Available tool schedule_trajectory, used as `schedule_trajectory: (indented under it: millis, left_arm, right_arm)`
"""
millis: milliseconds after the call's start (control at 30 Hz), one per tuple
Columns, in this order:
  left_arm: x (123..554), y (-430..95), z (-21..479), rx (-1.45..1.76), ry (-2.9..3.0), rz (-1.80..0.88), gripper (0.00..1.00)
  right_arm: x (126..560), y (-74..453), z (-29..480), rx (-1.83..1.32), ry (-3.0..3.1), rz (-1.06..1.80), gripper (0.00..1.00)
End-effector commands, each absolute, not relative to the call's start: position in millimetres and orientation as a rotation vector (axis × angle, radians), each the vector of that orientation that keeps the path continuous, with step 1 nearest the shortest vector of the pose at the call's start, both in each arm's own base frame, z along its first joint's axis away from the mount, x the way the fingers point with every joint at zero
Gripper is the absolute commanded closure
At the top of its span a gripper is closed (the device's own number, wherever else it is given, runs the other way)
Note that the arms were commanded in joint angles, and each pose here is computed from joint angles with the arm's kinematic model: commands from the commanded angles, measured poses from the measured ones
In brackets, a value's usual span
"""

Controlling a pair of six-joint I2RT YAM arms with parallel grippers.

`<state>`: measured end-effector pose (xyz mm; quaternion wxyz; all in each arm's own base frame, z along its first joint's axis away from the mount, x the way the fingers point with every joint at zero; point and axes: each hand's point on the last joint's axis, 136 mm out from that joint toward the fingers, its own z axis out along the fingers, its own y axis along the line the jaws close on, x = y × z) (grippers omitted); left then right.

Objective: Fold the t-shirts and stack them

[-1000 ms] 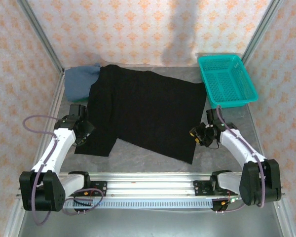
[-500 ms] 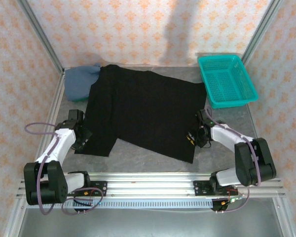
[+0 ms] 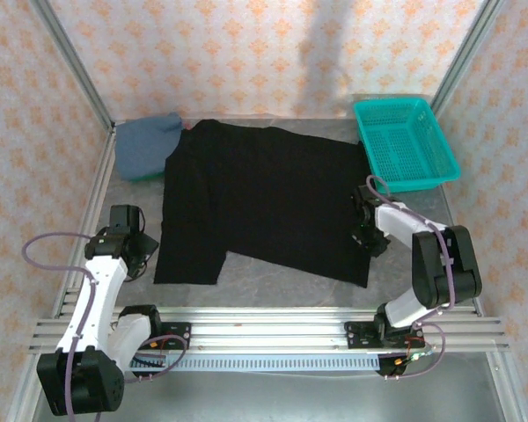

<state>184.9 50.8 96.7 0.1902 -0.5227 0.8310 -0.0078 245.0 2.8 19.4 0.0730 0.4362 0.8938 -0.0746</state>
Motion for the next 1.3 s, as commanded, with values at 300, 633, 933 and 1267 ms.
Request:
schedule_trajectory:
  millis: [300,633,933,1267]
  left_arm:
    - [156,22,86,-1.498,2.496,-0.085,0.32]
    - [151,12,61,-1.451,2.646,-0.074,0.24]
    - [158,7,35,-1.421,2.754,-0.047,0.29]
    - [184,-1,2,-1.446,2.689,-0.169,0.62]
  right_arm:
    - [244,-45,70,1.193,2.594,-0.303,0.57]
    - [203,11,97,1.250,2.665,0.198,0.35]
    - [151,11,59,1.480,2.733,0.192,0.37]
    - [137,25,29,1.587,2.746,0.289,0.40]
